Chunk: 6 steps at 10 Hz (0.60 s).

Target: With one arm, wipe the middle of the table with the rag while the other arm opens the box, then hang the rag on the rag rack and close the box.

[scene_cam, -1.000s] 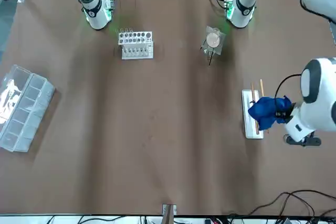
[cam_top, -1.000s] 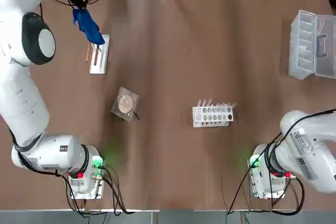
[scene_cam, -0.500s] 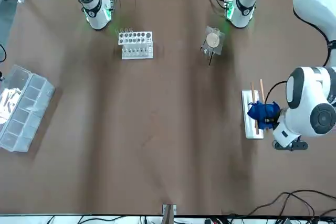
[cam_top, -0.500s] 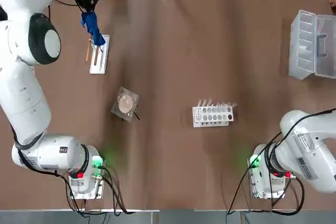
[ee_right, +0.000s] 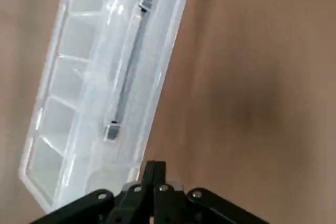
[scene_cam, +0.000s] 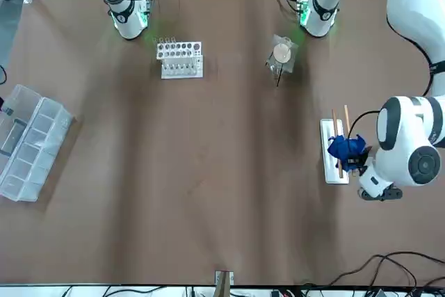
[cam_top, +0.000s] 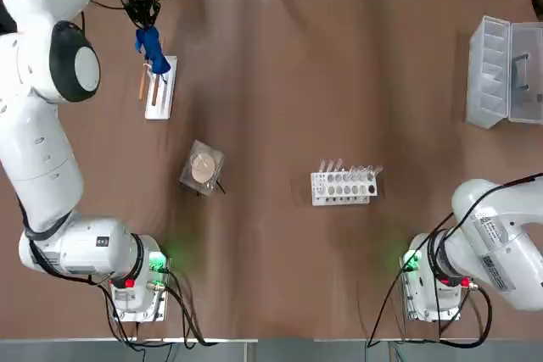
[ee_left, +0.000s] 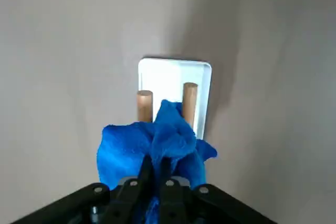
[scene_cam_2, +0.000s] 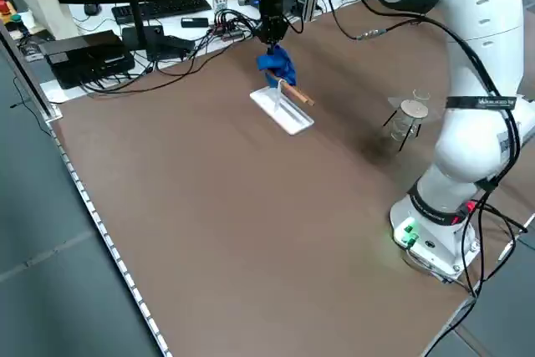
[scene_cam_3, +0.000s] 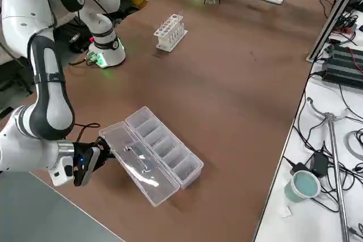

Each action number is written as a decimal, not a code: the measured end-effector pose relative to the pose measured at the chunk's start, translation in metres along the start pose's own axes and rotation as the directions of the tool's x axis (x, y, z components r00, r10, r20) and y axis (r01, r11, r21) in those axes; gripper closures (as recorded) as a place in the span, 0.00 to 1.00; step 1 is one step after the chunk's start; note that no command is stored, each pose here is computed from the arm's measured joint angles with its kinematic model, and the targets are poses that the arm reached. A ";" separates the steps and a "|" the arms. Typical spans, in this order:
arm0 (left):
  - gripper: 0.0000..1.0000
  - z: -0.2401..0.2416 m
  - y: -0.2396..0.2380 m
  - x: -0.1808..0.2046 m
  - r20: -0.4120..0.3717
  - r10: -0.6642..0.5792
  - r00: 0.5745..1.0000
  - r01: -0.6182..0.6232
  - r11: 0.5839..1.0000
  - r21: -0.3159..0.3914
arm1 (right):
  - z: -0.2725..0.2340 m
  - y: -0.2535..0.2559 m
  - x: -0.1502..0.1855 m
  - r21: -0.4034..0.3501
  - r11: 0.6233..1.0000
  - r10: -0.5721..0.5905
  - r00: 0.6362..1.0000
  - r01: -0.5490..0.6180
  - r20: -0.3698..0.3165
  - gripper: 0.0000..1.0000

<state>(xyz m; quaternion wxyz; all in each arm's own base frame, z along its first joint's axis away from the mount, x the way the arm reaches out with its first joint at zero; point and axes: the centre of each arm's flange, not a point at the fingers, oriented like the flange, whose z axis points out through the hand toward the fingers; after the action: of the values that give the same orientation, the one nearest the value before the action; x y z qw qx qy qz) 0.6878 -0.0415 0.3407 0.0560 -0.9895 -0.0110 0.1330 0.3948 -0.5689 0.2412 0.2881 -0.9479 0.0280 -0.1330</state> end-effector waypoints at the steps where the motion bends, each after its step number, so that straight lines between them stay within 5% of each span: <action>1: 0.92 0.008 0.004 0.002 0.011 -0.004 1.000 0.004 1.000 0.002 | -0.004 -0.006 0.006 0.024 1.000 -0.015 1.000 0.014 0.005 0.99; 3: 0.92 0.022 0.002 0.004 0.035 -0.008 0.999 0.008 1.000 0.003 | 0.022 -0.038 0.036 0.139 0.987 -0.076 0.997 0.074 0.008 0.99; 6: 0.92 0.022 -0.007 0.004 0.035 -0.016 0.999 0.016 1.000 -0.001 | 0.061 -0.085 0.086 0.201 0.971 -0.140 0.989 0.130 0.038 0.98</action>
<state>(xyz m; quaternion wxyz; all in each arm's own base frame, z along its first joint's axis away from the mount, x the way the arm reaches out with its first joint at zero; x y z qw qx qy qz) 0.6856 -0.0317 0.3200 0.0563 -0.9869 -0.0201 0.1498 0.4925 -0.4766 0.2594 0.3717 -0.9174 -0.0574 -0.1297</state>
